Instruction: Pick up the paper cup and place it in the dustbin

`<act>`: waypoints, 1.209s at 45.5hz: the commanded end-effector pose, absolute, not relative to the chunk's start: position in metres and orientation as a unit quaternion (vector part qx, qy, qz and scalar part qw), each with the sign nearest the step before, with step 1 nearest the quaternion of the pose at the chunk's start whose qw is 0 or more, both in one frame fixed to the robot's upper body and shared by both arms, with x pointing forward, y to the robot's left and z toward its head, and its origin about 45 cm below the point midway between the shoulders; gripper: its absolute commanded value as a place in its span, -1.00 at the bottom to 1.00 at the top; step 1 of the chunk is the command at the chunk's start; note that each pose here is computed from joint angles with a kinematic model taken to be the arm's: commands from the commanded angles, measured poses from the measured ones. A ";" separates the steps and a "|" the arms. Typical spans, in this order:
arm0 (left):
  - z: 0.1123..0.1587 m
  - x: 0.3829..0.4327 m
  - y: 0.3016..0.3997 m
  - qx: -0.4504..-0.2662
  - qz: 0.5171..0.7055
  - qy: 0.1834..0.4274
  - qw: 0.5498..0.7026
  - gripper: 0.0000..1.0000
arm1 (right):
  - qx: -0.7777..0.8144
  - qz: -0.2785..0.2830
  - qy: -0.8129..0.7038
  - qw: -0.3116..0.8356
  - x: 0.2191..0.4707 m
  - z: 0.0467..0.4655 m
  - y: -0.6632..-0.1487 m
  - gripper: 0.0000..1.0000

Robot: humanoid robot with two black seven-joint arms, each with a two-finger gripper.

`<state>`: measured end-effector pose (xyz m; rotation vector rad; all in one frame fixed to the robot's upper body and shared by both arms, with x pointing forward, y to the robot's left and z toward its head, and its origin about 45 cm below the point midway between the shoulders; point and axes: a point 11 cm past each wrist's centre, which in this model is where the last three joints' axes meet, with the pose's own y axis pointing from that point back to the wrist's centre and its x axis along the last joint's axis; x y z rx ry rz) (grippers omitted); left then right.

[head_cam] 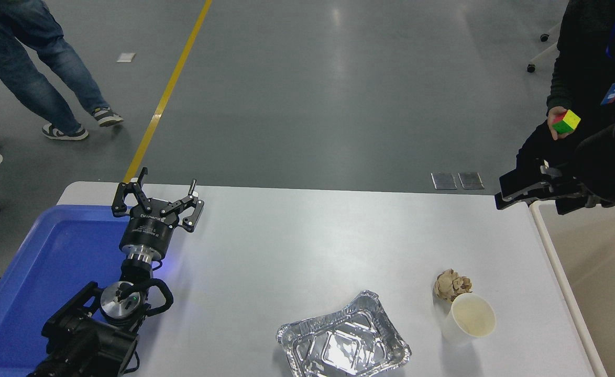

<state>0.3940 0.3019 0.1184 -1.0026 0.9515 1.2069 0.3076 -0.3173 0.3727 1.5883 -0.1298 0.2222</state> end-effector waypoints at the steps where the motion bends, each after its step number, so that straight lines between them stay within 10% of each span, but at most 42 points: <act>1: 0.1183 0.3939 0.3015 -0.433 0.522 0.412 0.609 0.98 | 0.687 0.081 -0.012 0.722 0.296 0.354 -0.329 1.00; 55: 0.1183 0.3939 0.3015 -0.433 0.522 0.412 0.609 0.98 | 0.701 0.053 -0.037 0.710 0.291 0.180 -0.359 1.00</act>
